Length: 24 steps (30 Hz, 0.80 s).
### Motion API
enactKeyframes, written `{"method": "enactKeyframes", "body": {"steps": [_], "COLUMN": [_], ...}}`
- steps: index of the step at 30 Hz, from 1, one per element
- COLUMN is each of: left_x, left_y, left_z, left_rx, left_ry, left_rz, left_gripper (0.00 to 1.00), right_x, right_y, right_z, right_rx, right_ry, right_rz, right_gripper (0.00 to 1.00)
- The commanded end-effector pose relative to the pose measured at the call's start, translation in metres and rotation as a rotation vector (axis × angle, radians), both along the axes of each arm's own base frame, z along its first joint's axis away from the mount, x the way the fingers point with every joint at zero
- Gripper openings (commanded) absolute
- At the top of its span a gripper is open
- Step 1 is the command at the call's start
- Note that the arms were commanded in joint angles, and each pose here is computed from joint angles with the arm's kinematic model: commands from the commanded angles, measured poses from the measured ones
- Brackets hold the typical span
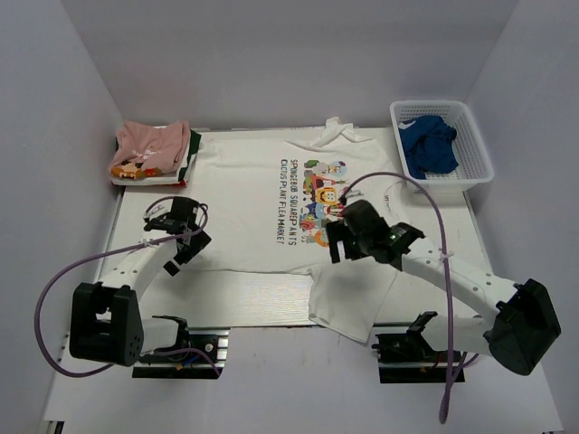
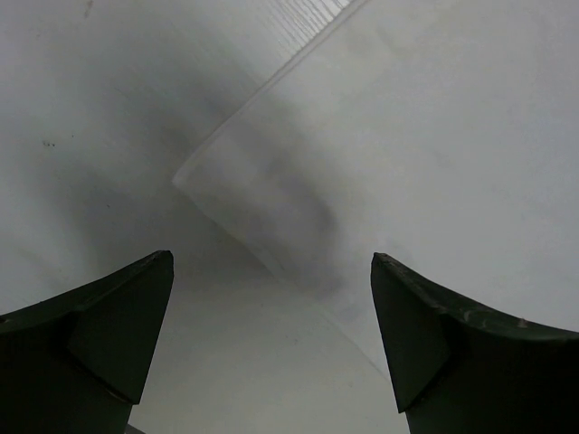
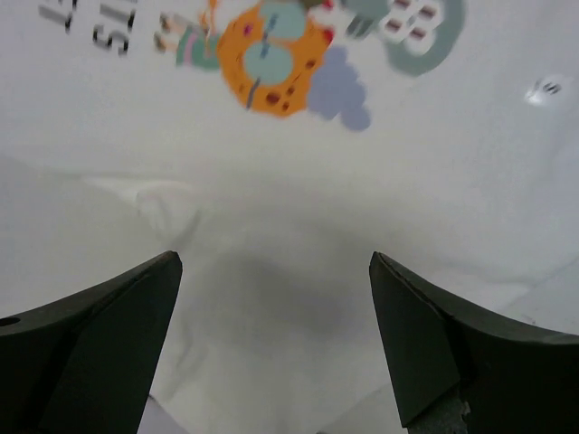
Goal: Fold and stack the t-shirts
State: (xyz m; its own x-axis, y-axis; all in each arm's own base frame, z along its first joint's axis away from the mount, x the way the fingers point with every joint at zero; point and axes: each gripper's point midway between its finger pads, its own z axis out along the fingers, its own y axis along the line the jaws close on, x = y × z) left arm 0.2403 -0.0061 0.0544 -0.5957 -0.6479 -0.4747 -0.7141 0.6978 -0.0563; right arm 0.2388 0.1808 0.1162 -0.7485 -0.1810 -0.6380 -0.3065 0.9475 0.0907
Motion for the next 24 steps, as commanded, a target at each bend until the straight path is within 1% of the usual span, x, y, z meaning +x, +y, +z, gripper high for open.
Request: {"method": "enactKeyframes", "body": {"steps": [1, 2, 3, 5, 6, 7, 8, 9, 10, 11, 12, 15, 16, 17, 19, 20, 22, 23, 24], "left_x": [0.008, 0.008, 0.006, 0.003, 0.001, -0.001, 0.001, 0.004, 0.002, 0.001, 0.002, 0.004, 0.002, 0.004, -0.002, 0.000, -0.002, 0.002, -0.001], "left_y": [0.005, 0.005, 0.011, 0.016, 0.018, 0.022, 0.022, 0.024, 0.024, 0.024, 0.024, 0.026, 0.026, 0.024, 0.025, 0.023, 0.023, 0.023, 0.025], "left_z": [-0.001, -0.003, -0.007, -0.011, -0.017, -0.019, -0.021, -0.023, -0.028, -0.030, -0.032, -0.037, -0.041, -0.041, -0.049, -0.049, -0.054, -0.051, -0.051], "left_rx": [-0.013, -0.011, 0.001, 0.000, 0.009, 0.012, 0.010, 0.006, 0.011, 0.014, 0.010, 0.010, 0.012, 0.000, 0.007, -0.004, 0.004, 0.002, 0.012], "left_ry": [-0.038, -0.029, -0.027, -0.032, -0.036, -0.037, -0.049, -0.065, -0.043, -0.031, -0.034, -0.033, -0.025, -0.032, 0.001, -0.008, 0.017, 0.006, 0.014], "left_rz": [0.097, 0.097, 0.114, 0.158, 0.170, 0.206, 0.206, 0.217, 0.217, 0.217, 0.226, 0.236, 0.236, 0.233, 0.232, 0.230, 0.220, 0.220, 0.223], "left_gripper": [1.00, 0.98, 0.95, 0.91, 0.84, 0.81, 0.79, 0.77, 0.69, 0.66, 0.60, 0.51, 0.39, 0.32, 0.11, 0.00, 0.00, 0.00, 0.00], "right_x": [-0.042, -0.048, -0.064, -0.077, -0.087, -0.100, -0.104, -0.117, -0.119, -0.124, -0.131, -0.148, -0.157, -0.164, -0.177, -0.184, -0.194, -0.199, -0.201], "right_y": [-0.007, -0.007, -0.004, -0.004, 0.009, 0.014, 0.018, 0.021, 0.024, 0.026, 0.025, 0.022, 0.021, 0.019, 0.018, 0.017, 0.011, 0.006, 0.001], "right_z": [-0.029, -0.033, -0.038, -0.045, -0.045, -0.050, -0.050, -0.053, -0.050, -0.051, -0.052, -0.061, -0.063, -0.067, -0.072, -0.074, -0.083, -0.088, -0.094], "right_rx": [-0.135, -0.155, -0.190, -0.211, -0.199, -0.174, -0.168, -0.186, -0.186, -0.196, -0.212, -0.226, -0.239, -0.254, -0.283, -0.299, -0.332, -0.351, -0.370], "right_ry": [0.106, 0.118, 0.142, 0.176, 0.167, 0.209, 0.222, 0.258, 0.256, 0.259, 0.261, 0.305, 0.313, 0.335, 0.361, 0.368, 0.400, 0.418, 0.423], "right_rz": [0.061, 0.079, 0.132, 0.154, 0.220, 0.255, 0.264, 0.304, 0.310, 0.318, 0.337, 0.354, 0.384, 0.393, 0.426, 0.448, 0.443, 0.439, 0.428], "right_gripper": [0.90, 0.90, 0.90, 0.90, 0.90, 0.90, 0.90, 0.90, 0.90, 0.90, 0.90, 0.90, 0.90, 0.90, 0.90, 0.90, 0.89, 0.89, 0.87]}}
